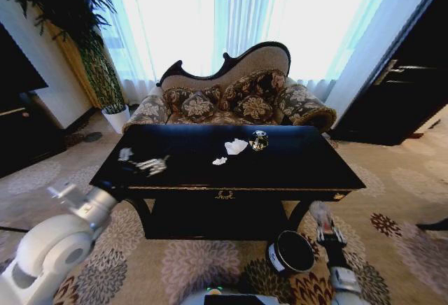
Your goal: Move to the front of the table and place the trash on the table into the trash bin.
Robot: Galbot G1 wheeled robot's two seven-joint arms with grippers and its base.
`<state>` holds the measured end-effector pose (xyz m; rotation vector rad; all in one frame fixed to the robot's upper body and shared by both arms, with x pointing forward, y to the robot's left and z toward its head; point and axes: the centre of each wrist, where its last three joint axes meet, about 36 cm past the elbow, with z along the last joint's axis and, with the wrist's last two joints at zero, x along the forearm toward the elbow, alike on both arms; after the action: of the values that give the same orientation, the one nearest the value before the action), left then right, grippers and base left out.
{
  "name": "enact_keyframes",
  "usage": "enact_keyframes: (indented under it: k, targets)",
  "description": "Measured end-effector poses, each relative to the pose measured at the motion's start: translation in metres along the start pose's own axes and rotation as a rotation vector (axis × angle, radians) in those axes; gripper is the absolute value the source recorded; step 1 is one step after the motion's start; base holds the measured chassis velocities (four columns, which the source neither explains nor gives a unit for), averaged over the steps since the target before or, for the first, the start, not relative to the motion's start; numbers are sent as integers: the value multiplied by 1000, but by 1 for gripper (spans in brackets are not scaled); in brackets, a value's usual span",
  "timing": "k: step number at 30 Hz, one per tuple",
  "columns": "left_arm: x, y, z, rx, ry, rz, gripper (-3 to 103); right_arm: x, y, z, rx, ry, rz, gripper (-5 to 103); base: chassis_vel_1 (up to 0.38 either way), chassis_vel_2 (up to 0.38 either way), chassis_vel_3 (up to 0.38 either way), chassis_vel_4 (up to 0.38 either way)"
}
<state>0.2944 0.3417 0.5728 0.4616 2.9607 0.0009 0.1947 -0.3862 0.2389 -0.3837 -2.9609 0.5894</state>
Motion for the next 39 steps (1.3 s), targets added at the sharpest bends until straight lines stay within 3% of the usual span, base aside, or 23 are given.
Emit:
enact_keyframes:
  k: [2, 10, 16, 20, 27, 30, 39]
  targets:
    - [10, 7, 18, -1, 6, -59, 100, 5, 13, 15, -43, 78, -1, 25, 0, 0, 0, 0]
    - [27, 10, 41, 65, 22, -108, 100, 3, 43, 47, -89, 200, 11, 25, 0, 0, 0, 0]
    - [27, 10, 36, 89, -2, -110, 100, -6, 53, 63, -102, 245, 8, 25, 0, 0, 0, 0]
    - [22, 8, 27, 99, -23, -103, 100, -13, 65, 80, -182, 375, 24, 25, 0, 0, 0, 0]
    - [20, 5, 20, 99, -25, -98, 100, -15, 86, 100, -241, 499, 23, 25, 0, 0, 0, 0]
    - [21, 2, 20, 108, -22, -100, 100, -19, 99, 100, -332, 571, 39, 25, 0, 0, 0, 0]
    - [22, 2, 16, 116, -25, -100, 100, -40, 106, 101, -385, 591, 26, 25, 0, 0, 0, 0]
